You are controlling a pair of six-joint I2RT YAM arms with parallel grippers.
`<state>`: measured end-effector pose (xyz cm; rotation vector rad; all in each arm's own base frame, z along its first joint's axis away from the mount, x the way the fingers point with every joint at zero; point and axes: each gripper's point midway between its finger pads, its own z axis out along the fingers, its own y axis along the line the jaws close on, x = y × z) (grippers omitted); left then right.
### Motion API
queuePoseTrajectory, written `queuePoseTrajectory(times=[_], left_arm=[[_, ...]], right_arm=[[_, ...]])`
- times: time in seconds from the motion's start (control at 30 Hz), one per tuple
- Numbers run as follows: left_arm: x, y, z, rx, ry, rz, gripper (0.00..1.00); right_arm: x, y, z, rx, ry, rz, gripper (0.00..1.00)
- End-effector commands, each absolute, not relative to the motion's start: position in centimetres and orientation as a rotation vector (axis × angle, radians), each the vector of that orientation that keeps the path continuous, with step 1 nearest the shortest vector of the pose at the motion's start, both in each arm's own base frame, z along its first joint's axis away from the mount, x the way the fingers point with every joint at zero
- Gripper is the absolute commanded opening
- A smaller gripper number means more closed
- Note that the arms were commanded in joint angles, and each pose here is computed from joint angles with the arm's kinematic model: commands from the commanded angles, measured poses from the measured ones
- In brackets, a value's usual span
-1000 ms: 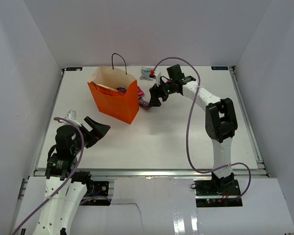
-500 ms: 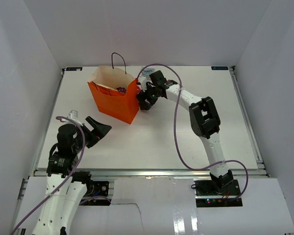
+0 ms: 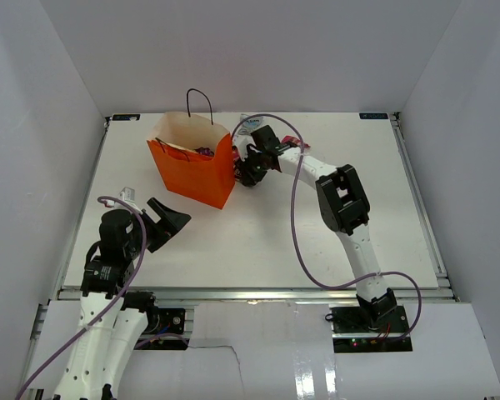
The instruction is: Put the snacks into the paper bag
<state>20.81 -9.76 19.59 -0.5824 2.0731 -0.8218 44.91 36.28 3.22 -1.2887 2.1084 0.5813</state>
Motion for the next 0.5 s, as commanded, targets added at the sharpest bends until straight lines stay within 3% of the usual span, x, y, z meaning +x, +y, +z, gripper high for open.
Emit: queuePoseTrajectory(times=[0.0, 0.2, 0.47], left_arm=[[20.9, -10.1, 20.1, -0.563, 2.054, -0.847, 0.98], [20.7, -10.1, 20.3, -0.561, 2.034, -0.858, 0.98], [20.4, -10.5, 20.0, -0.539, 2.028, -0.885, 0.98]], right_arm=[[45.4, 34.9, 5.4, -1.244, 2.093, 0.577, 0.3], [45.3, 30.8, 10.2, -1.169, 2.054, 0.622, 0.25], [42.9, 29.8, 26.5, -1.152, 1.689, 0.62, 0.24]])
